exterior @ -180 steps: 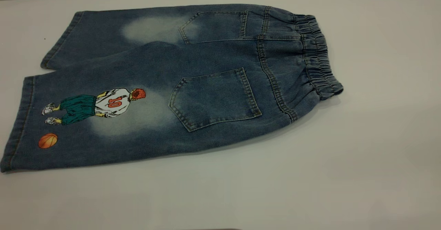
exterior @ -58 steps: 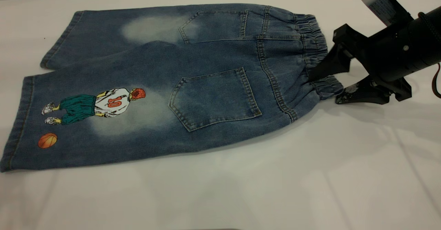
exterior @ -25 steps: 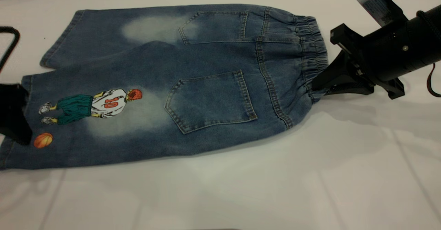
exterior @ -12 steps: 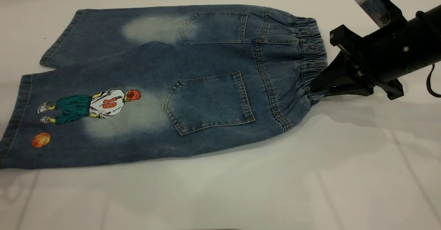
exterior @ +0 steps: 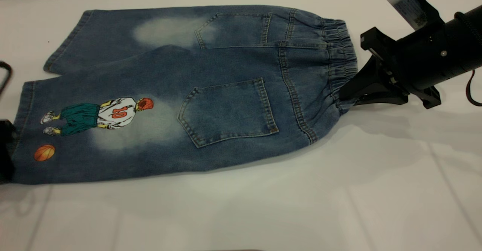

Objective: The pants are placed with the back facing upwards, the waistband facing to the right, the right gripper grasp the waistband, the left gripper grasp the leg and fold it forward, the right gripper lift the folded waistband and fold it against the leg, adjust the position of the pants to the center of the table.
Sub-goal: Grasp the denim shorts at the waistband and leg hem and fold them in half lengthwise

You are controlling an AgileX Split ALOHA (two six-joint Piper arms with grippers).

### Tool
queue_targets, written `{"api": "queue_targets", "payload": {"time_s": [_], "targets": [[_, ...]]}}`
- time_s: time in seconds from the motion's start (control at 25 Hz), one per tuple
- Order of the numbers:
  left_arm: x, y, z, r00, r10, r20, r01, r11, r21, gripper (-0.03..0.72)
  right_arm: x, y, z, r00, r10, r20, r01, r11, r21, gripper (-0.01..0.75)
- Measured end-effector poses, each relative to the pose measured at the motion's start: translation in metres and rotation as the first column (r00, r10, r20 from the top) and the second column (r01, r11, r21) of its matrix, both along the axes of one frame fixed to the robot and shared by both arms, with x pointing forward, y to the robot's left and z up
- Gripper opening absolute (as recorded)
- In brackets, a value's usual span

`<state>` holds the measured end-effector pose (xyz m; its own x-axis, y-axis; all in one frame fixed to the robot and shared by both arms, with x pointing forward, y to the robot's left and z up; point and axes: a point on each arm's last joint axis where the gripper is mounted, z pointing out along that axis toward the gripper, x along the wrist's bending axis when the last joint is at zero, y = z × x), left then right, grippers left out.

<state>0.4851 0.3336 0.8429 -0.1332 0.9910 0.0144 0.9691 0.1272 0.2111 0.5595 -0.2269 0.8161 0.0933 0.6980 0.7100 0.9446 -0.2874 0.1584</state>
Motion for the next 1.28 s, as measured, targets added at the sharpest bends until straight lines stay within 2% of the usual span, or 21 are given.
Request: {"api": "queue_targets", "payload": {"time_s": [0.24, 0.36, 0.48, 0.64, 0.72, 0.84, 1.08, 1.28], "targets": [[0.002, -0.007, -0.016, 1.000, -0.025, -0.017, 0.025, 1.000, -0.008, 0.479, 0.000, 0.000, 0.000, 1.000, 0.001, 0.000, -0.001, 1.000, 0.000, 0.035], [0.002, -0.007, -0.016, 1.000, -0.024, -0.019, 0.024, 1.000, -0.008, 0.440, 0.000, 0.000, 0.000, 1.000, 0.001, 0.000, -0.001, 1.000, 0.000, 0.035], [0.003, -0.009, -0.016, 1.000, -0.018, -0.016, 0.018, 1.000, -0.012, 0.339, 0.000, 0.000, 0.000, 1.000, 0.001, 0.000, -0.001, 1.000, 0.000, 0.035], [0.005, -0.009, -0.014, 1.000, -0.018, -0.006, 0.018, 1.000, -0.011, 0.111, 0.000, 0.000, 0.001, 1.000, 0.012, 0.003, -0.012, 1.000, 0.018, 0.035], [0.007, -0.008, -0.012, 1.000, -0.021, -0.023, 0.021, 1.000, -0.009, 0.041, -0.002, -0.002, 0.003, 0.999, 0.038, 0.008, -0.038, 0.999, 0.034, 0.035], [0.007, -0.008, 0.006, 0.999, -0.020, -0.051, 0.019, 1.000, -0.002, 0.034, -0.002, -0.008, 0.016, 0.997, 0.075, 0.025, -0.076, 0.996, 0.053, 0.035], [0.016, -0.022, 0.078, 0.992, -0.076, 0.102, 0.074, 0.997, 0.025, 0.034, 0.002, -0.019, 0.071, 0.984, 0.073, 0.165, -0.084, 0.995, 0.062, 0.035], [0.037, -0.032, 0.125, 0.960, -0.111, 0.256, 0.104, 0.994, 0.043, 0.034, 0.011, -0.020, 0.100, 0.965, 0.066, 0.255, -0.080, 0.996, 0.042, 0.035]]}}
